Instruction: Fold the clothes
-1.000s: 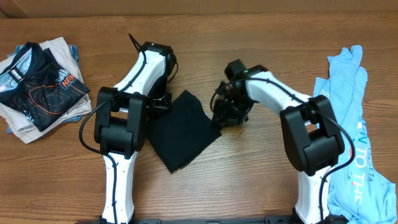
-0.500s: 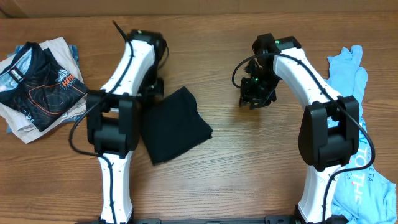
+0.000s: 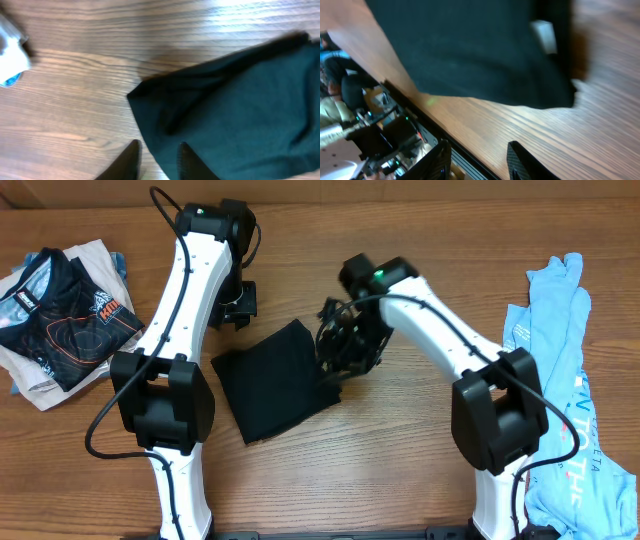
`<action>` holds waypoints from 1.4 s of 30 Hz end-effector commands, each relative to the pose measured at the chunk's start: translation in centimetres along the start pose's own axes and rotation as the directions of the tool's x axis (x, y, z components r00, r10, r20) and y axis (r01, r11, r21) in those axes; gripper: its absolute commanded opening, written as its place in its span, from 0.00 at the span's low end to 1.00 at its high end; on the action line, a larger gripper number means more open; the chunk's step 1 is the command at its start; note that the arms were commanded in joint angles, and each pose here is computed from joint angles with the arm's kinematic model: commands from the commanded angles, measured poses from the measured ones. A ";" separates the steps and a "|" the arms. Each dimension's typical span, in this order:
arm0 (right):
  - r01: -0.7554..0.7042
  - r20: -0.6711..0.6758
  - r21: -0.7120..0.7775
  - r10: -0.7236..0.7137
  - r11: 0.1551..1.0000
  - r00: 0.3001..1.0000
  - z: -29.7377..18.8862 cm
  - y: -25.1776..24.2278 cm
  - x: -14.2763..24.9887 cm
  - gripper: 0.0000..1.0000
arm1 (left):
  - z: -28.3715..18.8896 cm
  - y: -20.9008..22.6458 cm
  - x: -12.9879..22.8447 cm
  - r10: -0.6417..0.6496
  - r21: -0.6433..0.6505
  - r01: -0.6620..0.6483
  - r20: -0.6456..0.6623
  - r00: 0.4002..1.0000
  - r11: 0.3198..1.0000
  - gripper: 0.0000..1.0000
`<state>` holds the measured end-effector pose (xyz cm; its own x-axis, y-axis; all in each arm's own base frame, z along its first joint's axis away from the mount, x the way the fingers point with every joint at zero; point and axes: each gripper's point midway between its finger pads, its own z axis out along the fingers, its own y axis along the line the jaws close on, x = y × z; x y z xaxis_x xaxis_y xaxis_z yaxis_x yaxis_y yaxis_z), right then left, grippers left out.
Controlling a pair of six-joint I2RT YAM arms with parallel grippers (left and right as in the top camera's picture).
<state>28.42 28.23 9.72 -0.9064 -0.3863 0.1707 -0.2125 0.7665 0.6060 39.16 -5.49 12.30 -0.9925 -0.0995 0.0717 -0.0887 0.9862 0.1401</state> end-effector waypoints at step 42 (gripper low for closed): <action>0.088 0.195 -0.258 -0.038 0.962 0.980 -1.9 -2.3 -2.2 0.36 | 10.1 -5.7 2.7 -0.057 0.155 0.074 -0.110 0.992 0.985 0.05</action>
<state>32.20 22.55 3.01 -0.9761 -0.1567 0.1504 -0.0303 0.7839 0.6202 34.83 -8.85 1.05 -0.9672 -0.1545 0.2019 -0.1499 0.9880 0.0377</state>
